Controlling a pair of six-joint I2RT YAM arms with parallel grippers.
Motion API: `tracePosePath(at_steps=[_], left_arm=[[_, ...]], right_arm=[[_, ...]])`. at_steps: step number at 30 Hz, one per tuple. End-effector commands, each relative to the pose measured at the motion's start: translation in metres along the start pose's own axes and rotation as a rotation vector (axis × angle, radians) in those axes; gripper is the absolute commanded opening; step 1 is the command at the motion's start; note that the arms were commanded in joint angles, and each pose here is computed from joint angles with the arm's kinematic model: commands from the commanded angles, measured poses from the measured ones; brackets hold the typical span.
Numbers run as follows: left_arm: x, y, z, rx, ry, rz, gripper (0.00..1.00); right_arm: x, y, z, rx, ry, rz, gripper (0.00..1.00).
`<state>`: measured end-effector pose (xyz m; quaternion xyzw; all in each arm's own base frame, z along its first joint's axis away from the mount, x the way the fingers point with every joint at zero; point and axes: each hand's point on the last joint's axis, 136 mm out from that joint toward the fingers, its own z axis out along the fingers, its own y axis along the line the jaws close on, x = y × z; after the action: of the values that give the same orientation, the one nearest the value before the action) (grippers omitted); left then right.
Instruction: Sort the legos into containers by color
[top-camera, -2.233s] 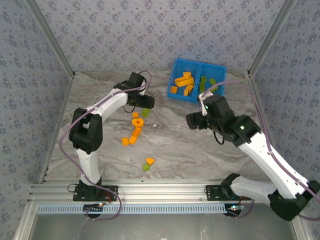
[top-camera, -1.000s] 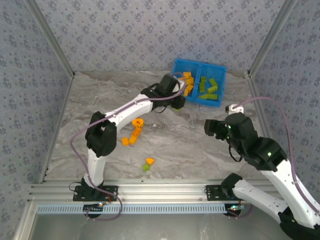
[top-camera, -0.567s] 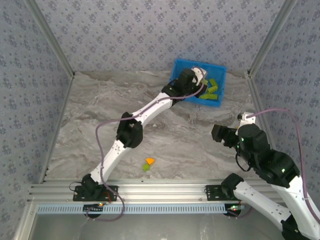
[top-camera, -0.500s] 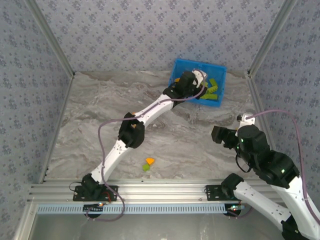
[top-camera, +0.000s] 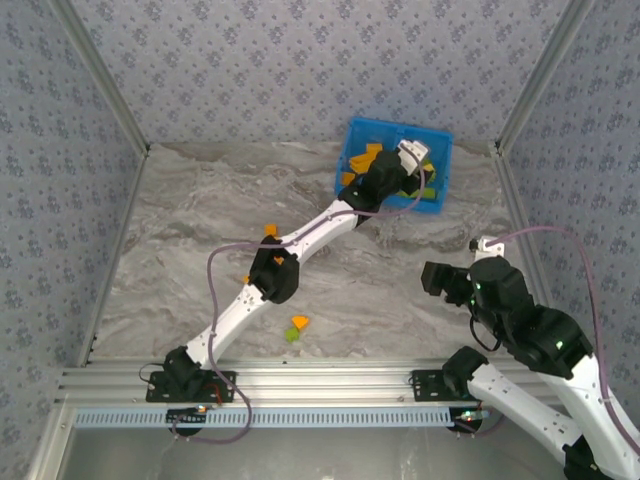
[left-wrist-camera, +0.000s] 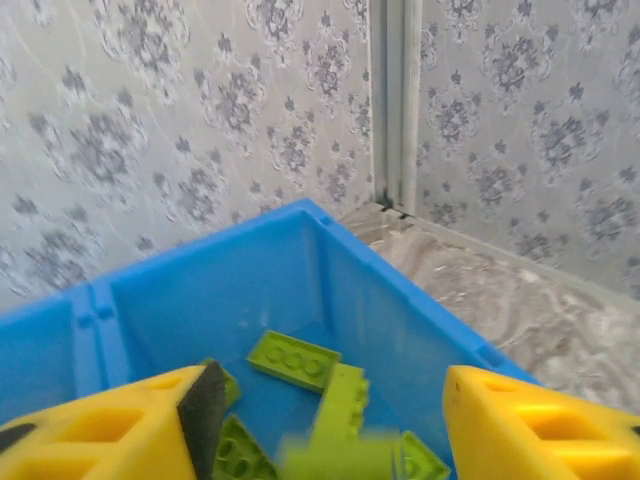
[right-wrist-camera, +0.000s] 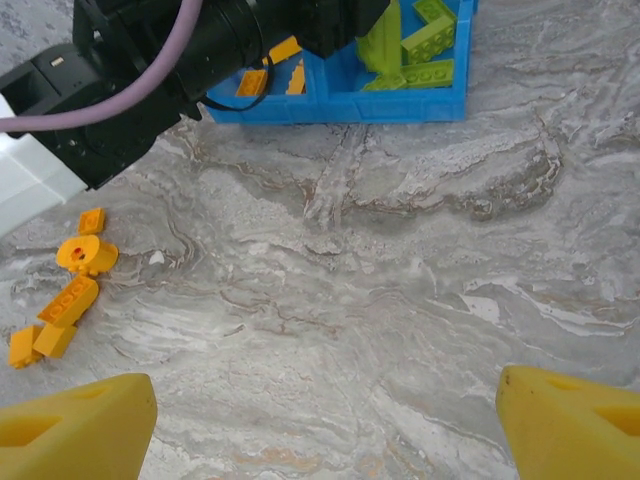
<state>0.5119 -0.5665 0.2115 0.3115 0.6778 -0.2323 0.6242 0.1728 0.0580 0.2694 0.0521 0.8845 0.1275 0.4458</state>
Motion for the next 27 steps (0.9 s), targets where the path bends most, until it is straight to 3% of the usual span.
tracePosePath(at_steps=[1, 9, 16, 20, 27], left_arm=[[-0.033, 0.011, -0.006, -0.048, -0.07, 0.005, 0.72], [-0.09, 0.008, -0.046, 0.016, -0.004, -0.192, 0.81], [-0.134, 0.026, -0.139, -0.023, -0.028, -0.242, 0.86], [-0.125, 0.048, -0.209, -0.083, 0.057, -0.243, 0.89], [-0.06, 0.084, -0.33, -0.226, 0.35, -0.242, 0.92]], right_arm=[[0.008, -0.005, 0.001, 0.012, 0.024, 0.014, 0.91], [0.006, -0.009, -0.001, 0.034, 0.016, 0.011, 0.92], [0.013, 0.008, 0.007, -0.038, 0.061, 0.006, 0.93], [0.033, 0.038, 0.027, -0.138, 0.196, -0.082, 0.93], [0.075, 0.097, 0.064, -0.276, 0.388, -0.255, 0.94]])
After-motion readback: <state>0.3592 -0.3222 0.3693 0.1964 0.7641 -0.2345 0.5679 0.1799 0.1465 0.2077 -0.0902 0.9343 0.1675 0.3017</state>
